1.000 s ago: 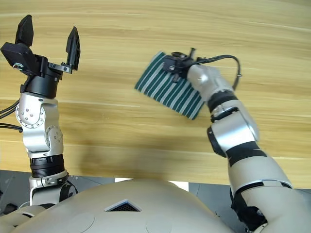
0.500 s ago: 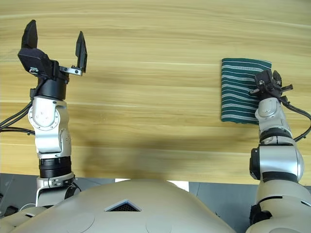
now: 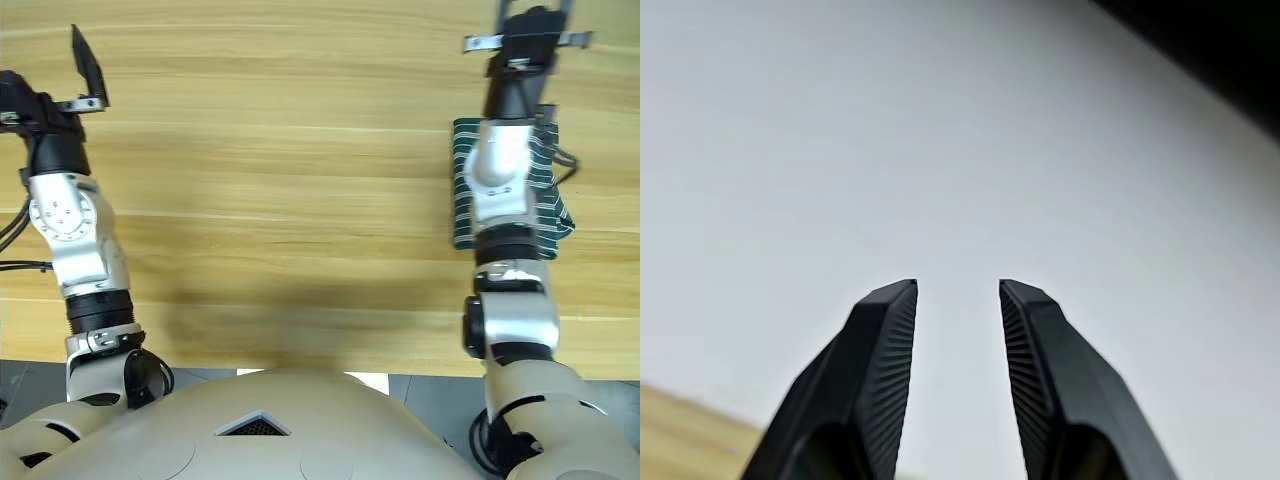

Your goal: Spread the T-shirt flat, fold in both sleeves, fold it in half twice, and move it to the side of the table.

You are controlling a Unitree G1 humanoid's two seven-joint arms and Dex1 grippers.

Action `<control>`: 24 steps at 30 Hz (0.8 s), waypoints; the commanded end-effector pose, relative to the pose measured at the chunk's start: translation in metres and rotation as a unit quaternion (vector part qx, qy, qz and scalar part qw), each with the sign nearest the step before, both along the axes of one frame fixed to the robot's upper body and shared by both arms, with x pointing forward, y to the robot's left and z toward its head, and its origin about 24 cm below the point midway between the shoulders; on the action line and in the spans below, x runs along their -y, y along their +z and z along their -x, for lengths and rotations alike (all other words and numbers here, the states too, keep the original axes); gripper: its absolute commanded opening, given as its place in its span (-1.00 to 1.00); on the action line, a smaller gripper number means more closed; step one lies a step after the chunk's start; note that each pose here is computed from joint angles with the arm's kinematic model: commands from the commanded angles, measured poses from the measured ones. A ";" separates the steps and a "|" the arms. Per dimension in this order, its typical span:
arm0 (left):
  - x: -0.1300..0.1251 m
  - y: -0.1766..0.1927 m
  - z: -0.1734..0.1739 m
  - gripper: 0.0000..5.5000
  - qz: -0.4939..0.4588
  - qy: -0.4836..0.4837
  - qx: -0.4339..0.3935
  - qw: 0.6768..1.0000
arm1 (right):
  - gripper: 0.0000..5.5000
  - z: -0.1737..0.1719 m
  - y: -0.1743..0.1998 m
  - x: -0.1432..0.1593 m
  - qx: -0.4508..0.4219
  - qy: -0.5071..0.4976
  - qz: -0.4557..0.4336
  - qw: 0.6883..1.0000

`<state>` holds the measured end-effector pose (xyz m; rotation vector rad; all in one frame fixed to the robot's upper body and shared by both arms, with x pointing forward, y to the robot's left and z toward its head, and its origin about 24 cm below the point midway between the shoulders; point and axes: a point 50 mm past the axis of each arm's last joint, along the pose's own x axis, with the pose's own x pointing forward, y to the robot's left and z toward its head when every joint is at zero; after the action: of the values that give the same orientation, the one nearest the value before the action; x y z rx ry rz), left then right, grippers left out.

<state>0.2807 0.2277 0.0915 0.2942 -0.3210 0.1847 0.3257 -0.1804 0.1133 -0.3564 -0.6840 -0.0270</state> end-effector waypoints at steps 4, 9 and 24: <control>0.012 -0.014 0.007 0.95 0.032 -0.039 0.012 0.999 | -0.45 0.024 -0.040 -0.034 -0.075 0.105 -0.062 0.990; 0.020 -0.009 0.010 0.95 0.054 -0.063 0.028 0.996 | -0.45 0.028 -0.037 -0.032 -0.069 0.104 -0.055 0.991; 0.036 -0.013 0.002 0.95 0.066 -0.082 0.000 0.994 | -0.45 0.022 -0.040 -0.017 -0.097 0.071 -0.071 0.990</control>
<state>0.2765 0.1954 0.0752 0.1104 -0.3157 0.0556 0.3017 -0.1639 0.0731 -0.1717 -0.5192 0.0934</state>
